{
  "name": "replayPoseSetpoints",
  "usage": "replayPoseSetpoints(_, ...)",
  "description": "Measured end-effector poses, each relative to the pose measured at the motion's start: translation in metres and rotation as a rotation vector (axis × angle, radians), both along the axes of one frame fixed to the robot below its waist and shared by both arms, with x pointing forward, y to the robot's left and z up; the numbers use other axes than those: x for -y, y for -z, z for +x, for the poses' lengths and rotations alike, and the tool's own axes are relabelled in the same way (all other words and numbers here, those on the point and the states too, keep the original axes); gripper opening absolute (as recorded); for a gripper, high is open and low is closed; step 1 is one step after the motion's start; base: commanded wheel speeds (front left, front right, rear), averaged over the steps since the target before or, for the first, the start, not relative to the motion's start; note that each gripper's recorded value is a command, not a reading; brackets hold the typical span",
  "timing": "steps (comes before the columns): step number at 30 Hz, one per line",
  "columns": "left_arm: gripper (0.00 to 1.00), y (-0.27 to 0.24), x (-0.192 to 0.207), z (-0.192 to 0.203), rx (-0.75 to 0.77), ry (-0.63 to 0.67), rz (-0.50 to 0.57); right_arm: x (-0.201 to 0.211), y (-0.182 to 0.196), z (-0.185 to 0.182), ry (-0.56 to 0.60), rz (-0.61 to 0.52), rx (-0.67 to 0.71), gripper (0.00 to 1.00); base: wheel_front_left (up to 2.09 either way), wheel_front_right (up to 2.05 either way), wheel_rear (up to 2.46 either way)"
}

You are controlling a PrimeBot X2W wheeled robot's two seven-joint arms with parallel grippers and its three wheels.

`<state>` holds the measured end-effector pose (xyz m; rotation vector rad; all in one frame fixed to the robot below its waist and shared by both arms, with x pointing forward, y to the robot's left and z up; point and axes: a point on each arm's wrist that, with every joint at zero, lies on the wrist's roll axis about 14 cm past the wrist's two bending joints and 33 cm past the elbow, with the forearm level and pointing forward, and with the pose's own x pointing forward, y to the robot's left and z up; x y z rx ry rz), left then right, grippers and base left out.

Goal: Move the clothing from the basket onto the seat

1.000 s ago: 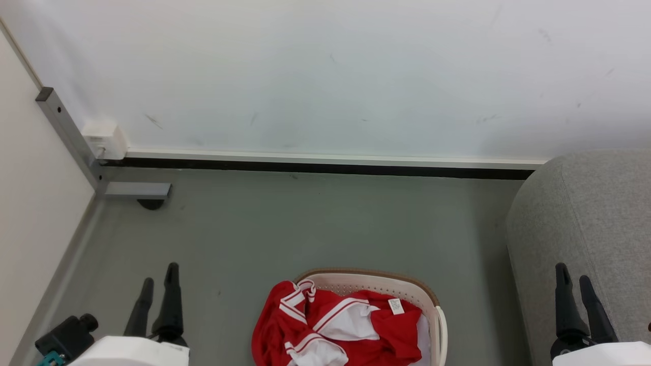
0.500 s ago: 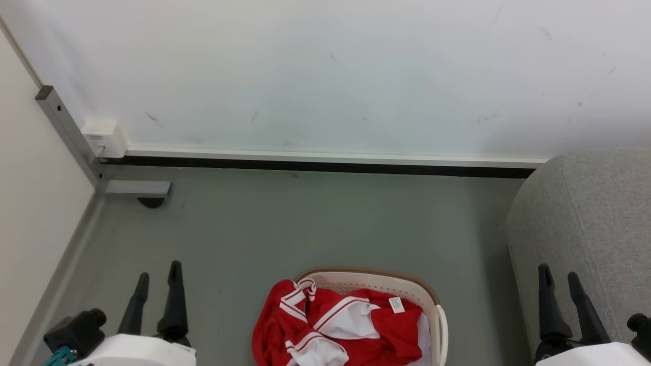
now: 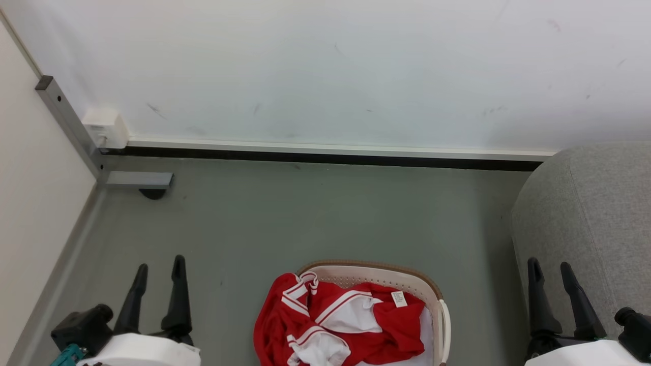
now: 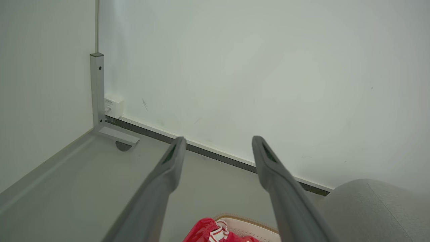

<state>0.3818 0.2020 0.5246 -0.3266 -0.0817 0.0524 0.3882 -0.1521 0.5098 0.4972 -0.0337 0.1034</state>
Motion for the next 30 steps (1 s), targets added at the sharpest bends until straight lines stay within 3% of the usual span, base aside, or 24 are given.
replayPoseSetpoints(30, 1.0, -0.018, 0.008, 0.002, 0.094, 0.044, 0.237, -0.008, -0.022, 0.002, -0.015, -0.195, 0.12, 1.0, 0.0, 0.0, 0.0)
